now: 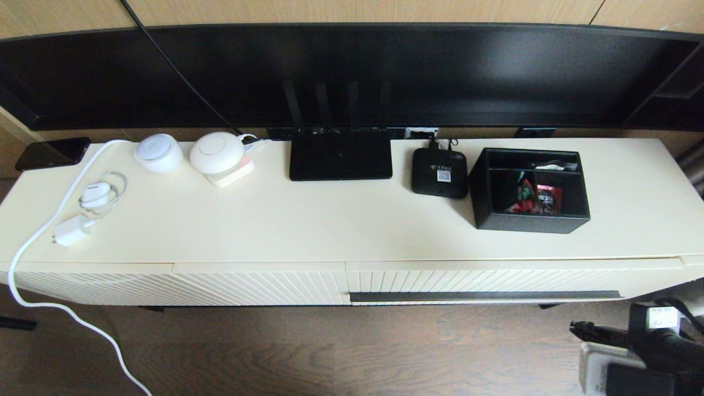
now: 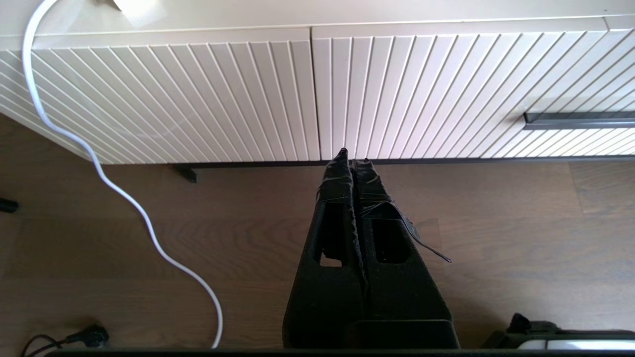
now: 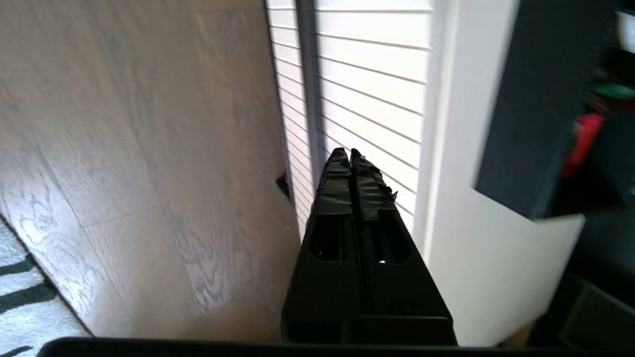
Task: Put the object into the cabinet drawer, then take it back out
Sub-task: Open the drawer
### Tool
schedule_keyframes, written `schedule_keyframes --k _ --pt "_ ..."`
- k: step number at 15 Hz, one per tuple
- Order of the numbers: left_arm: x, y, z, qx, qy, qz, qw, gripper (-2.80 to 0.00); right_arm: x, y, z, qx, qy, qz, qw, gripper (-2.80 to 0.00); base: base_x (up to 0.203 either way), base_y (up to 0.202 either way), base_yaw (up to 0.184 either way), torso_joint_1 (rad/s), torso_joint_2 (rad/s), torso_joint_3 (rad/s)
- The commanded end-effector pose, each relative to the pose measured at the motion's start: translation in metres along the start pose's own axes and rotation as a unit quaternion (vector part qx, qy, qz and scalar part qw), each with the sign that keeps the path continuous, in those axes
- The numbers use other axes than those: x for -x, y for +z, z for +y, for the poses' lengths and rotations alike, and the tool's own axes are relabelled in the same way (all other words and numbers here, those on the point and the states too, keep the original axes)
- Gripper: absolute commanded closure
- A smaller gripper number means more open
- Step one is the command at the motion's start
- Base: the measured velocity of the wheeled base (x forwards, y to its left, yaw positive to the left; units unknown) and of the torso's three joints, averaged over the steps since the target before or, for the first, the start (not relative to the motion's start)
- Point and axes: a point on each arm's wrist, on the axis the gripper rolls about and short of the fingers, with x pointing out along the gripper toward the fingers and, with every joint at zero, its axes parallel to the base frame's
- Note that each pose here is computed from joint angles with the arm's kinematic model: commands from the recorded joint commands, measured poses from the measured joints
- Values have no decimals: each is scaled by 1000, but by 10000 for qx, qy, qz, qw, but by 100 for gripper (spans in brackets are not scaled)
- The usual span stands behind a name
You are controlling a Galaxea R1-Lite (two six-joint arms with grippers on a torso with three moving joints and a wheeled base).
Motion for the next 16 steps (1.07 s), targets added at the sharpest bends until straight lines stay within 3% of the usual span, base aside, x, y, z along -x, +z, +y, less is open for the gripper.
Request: schedule_keyframes --k 1,6,11,16 --pt "0 0 0 -2 1 8 10000 0 -17 1 13 133 273 51 9995 0 0 0 0 0 0 0" --pt "0 0 0 -2 1 6 10000 0 -64 3 40 165 342 86 9992 0 0 0 0 0 0 0" --pt "0 0 0 -2 1 8 10000 0 -111 6 62 140 77 125 9998 0 0 0 0 0 0 0" --pt "0 0 0 -2 1 7 10000 0 -116 -1 77 408 53 172 9990 0 0 0 0 0 0 0"
